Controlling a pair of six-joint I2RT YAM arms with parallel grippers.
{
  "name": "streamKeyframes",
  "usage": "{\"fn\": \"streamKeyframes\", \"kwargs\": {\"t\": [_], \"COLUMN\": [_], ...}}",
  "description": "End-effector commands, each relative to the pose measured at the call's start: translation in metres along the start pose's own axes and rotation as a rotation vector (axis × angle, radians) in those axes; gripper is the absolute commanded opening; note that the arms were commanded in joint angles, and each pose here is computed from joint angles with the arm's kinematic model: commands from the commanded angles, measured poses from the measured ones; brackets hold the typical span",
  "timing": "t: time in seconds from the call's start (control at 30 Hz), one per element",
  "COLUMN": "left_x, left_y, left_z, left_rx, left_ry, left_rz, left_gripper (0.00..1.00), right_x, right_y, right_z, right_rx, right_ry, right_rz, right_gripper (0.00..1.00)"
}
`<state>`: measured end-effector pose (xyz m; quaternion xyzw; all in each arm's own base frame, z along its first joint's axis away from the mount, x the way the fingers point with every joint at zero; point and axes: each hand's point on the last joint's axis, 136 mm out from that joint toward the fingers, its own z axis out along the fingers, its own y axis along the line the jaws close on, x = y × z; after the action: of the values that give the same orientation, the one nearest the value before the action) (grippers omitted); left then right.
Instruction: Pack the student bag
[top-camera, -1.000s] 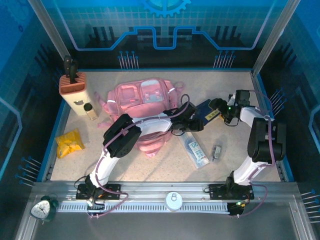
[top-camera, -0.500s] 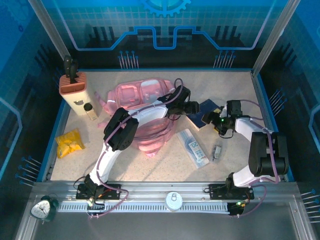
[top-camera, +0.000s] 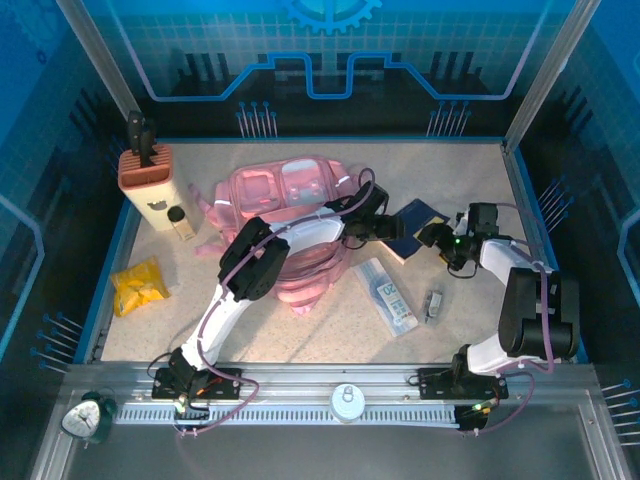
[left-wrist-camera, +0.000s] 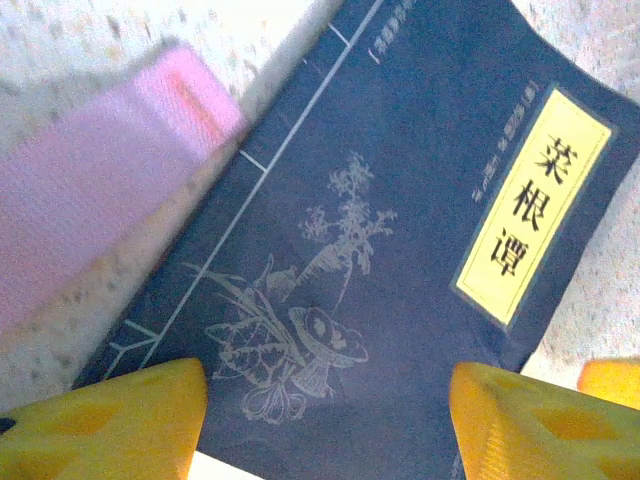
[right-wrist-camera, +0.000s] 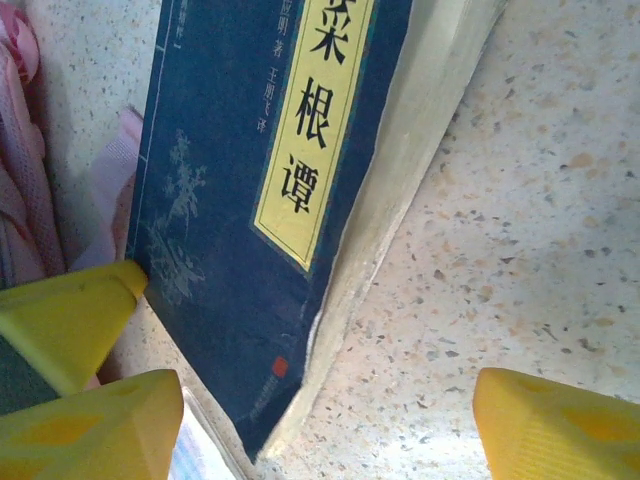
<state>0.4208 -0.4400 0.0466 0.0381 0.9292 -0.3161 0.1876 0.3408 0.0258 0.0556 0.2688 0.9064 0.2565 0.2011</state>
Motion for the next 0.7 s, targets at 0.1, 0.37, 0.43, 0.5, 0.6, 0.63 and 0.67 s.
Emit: {"fn": "streamKeyframes", "kwargs": {"t": [0.1, 0.37, 0.43, 0.5, 0.6, 0.63, 0.67], "left_x": [0.042, 0.009, 0.001, -0.004, -0.004, -0.002, -0.002], "left_y": [-0.034, -0.016, -0.007, 0.001, 0.008, 0.009, 0.011], "left_z": [-0.03, -0.043, -0.039, -0.035, -0.026, -0.023, -0.02], "left_rx": [0.065, -0.021, -0.034, -0.057, -0.08, -0.085, -0.086], "left_ry": [0.069, -0.043, -0.055, -0.068, -0.04, -0.034, -0.028], "left_rz": [-0.017, -0.017, -0.036, -0.043, -0.041, -0.035, -0.036], "left_gripper": [0.62, 0.58, 0.56, 0.54, 0.53, 0.53, 0.53], "right_x": [-0.001, 0.01, 0.014, 0.016, 0.017, 0.018, 0.019], "right_y": [-0.006, -0.005, -0.003, -0.004, -0.002, -0.001, 0.001], "right_z": [-0.002, 0.01, 0.015, 0.02, 0.025, 0.027, 0.029], "right_rx": [0.006, 0.01, 0.007, 0.004, -0.002, 0.001, 0.001], "right_ry": [0.011, 0.058, 0.073, 0.086, 0.092, 0.097, 0.106], "right_rz": [-0.003, -0.009, -0.016, -0.007, -0.008, -0.014, -0.018], "right_gripper": [0.66, 0.57, 0.57, 0.54, 0.51, 0.51, 0.51]}}
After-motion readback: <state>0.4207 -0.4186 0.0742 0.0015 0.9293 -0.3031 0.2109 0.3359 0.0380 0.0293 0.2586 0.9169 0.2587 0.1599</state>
